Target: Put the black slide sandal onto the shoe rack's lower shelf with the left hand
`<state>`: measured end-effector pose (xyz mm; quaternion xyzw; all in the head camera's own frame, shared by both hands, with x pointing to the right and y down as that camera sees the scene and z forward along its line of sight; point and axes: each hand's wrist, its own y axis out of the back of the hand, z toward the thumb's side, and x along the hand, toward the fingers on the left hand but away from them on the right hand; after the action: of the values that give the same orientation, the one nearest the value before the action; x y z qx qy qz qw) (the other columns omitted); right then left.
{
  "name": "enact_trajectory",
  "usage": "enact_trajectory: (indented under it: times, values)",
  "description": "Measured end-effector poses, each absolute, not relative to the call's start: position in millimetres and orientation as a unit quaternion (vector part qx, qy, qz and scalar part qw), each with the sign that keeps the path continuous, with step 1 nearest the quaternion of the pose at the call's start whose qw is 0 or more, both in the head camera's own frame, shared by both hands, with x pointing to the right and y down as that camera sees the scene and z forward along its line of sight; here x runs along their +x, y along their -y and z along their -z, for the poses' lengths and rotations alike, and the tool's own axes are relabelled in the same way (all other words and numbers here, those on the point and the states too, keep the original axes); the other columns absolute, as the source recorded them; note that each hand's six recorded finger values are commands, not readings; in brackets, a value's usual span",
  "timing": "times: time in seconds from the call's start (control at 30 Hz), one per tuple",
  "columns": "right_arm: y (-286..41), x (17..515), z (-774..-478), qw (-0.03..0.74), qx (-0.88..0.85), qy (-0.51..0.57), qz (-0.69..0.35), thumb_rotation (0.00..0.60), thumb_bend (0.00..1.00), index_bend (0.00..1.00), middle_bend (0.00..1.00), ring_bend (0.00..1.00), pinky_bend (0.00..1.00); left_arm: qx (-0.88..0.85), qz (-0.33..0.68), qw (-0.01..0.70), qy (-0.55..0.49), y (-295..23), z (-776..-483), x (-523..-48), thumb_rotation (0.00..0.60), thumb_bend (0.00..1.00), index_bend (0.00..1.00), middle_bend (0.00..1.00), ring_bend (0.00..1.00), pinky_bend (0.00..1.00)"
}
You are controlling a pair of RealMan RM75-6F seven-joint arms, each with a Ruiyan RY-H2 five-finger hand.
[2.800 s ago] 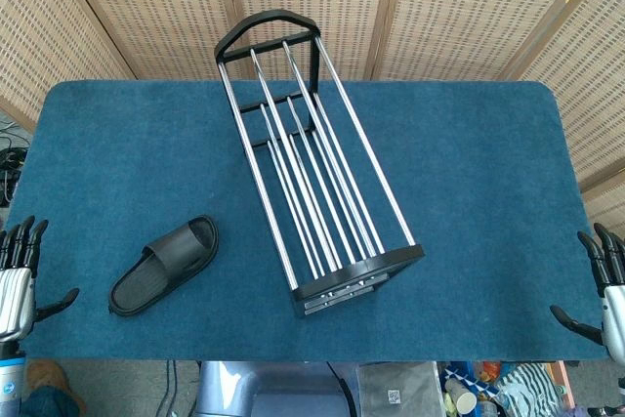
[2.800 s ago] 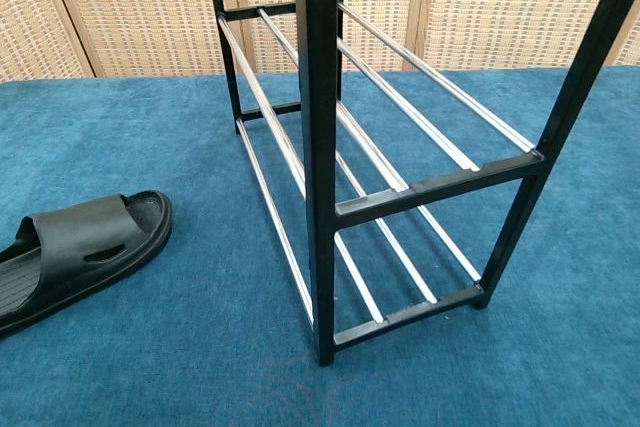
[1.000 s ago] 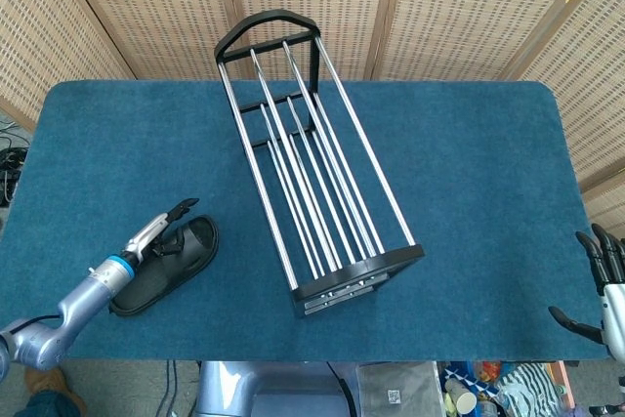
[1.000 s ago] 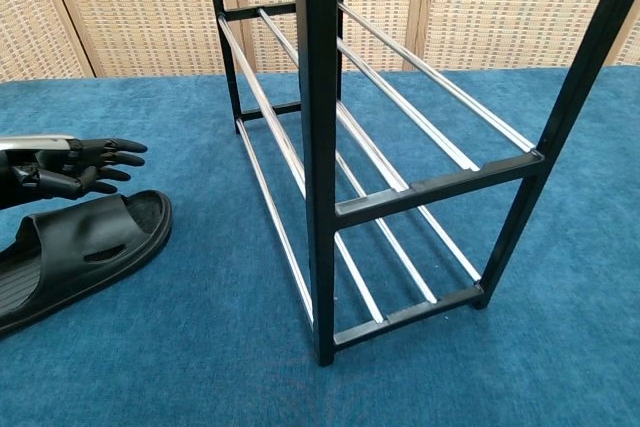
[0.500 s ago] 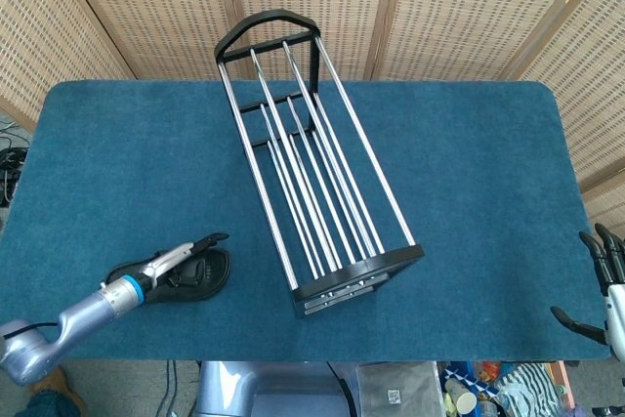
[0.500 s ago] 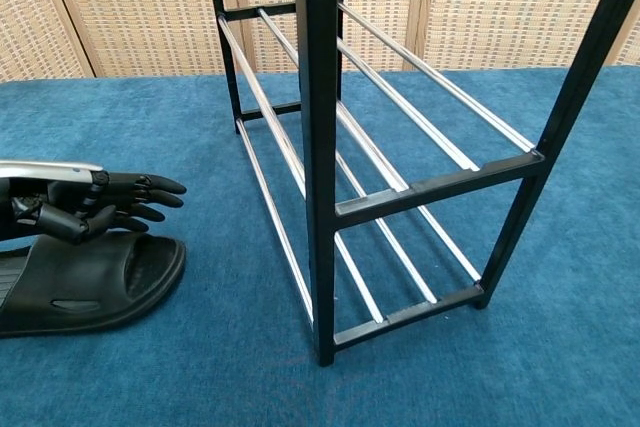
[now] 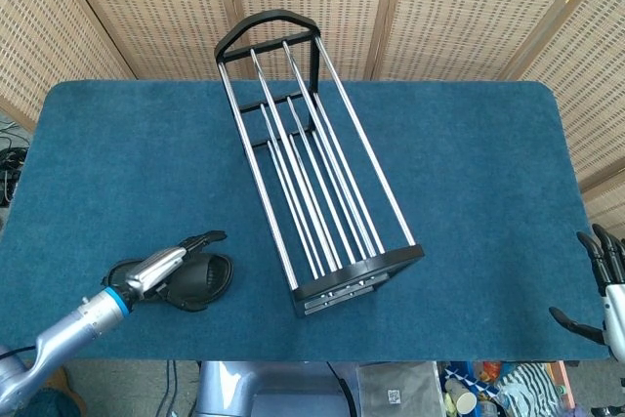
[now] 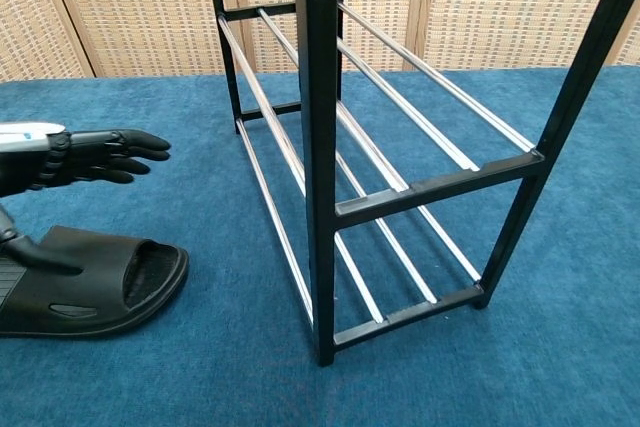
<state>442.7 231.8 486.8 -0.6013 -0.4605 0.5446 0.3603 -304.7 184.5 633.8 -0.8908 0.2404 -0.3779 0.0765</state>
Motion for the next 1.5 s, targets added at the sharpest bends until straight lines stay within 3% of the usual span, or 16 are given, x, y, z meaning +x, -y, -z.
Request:
enact_trajectory:
  times: [0.27,0.43,0.67,1.07,1.5]
  values:
    - [-233,442,-484,0.360,-0.604,0.463,-0.539,0.600,0.00,0.00,0.00,0.00,0.00,-0.808,0.479,0.247,-0.237,-215,-620,-342,0.600,0.16,0.00,0.00,0.00,0.00]
    - [-234,441,-481,0.358,-0.607,0.466,-0.535,0.600,0.00,0.00,0.00,0.00,0.00,-0.734,0.557,0.295,-0.253,-238,-614,-370,0.600,0.16,0.00,0.00,0.00,0.00]
    - [-234,443,-478,0.355,-0.611,0.470,-0.529,0.600,0.00,0.00,0.00,0.00,0.00,-0.669,0.629,0.262,-0.297,-265,-624,-396,0.600,0.16,0.00,0.00,0.00,0.00]
    - [-233,446,-477,0.351,-0.612,0.473,-0.527,0.600,0.00,0.00,0.00,0.00,0.00,-0.674,0.616,0.240,-0.329,-255,-661,-409,0.600,0.15,0.00,0.00,0.00,0.00]
    - [-233,445,-479,0.350,-0.611,0.471,-0.531,0.600,0.00,0.00,0.00,0.00,0.00,-0.713,0.599,0.216,-0.293,-246,-692,-397,0.600,0.15,0.00,0.00,0.00,0.00]
